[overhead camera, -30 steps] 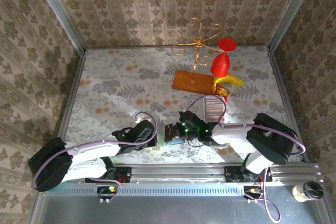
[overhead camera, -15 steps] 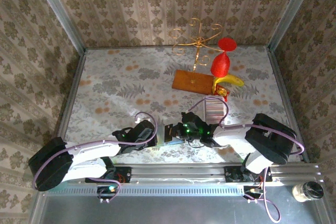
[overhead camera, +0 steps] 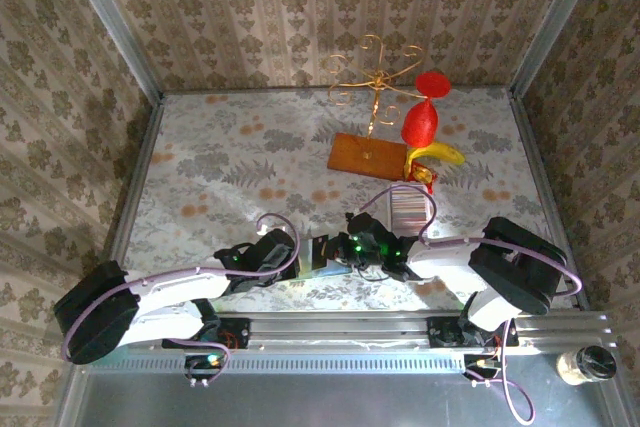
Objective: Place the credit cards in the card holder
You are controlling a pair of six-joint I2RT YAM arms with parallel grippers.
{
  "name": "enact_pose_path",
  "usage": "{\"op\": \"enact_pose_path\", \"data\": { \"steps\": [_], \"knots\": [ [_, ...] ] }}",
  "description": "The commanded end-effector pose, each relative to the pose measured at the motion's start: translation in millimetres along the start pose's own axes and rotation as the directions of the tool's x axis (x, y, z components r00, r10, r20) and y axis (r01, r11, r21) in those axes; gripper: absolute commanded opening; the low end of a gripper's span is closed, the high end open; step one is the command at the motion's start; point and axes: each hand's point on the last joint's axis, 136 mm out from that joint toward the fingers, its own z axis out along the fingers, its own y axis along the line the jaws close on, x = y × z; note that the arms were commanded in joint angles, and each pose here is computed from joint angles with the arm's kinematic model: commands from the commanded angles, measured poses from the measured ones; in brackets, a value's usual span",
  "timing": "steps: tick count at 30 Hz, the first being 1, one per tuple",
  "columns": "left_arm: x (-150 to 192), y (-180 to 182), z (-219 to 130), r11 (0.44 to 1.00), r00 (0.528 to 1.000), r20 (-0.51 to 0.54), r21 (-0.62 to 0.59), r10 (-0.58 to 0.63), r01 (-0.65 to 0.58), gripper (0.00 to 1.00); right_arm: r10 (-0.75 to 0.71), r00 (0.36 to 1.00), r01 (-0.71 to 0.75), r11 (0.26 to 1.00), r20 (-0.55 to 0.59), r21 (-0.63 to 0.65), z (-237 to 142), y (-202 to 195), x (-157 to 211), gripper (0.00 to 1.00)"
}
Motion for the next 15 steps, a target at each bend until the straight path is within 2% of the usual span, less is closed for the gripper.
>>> {"op": "enact_pose_path", "data": {
  "steps": [1, 9, 15],
  "knots": [
    [8.0, 15.4, 3.5, 0.998, 1.000, -0.016, -0.057, 0.001, -0.002, 0.00, 0.013, 0.999, -0.014, 1.000, -0.035, -0.017, 0.4, 5.4, 3.8, 0.00],
    [8.2, 14.5, 3.7, 0.998, 1.000, -0.015, -0.055, 0.004, -0.005, 0.00, 0.016, 0.996, -0.018, 1.000, -0.084, -0.017, 5.0, 6.2, 11.3, 0.00],
    [9.2, 15.2, 4.0, 0.998, 1.000, -0.015, -0.057, 0.004, -0.005, 0.00, 0.027, 0.997, -0.030, 0.999, -0.073, -0.036, 8.6, 8.7, 9.1, 0.00]
  ]
}}
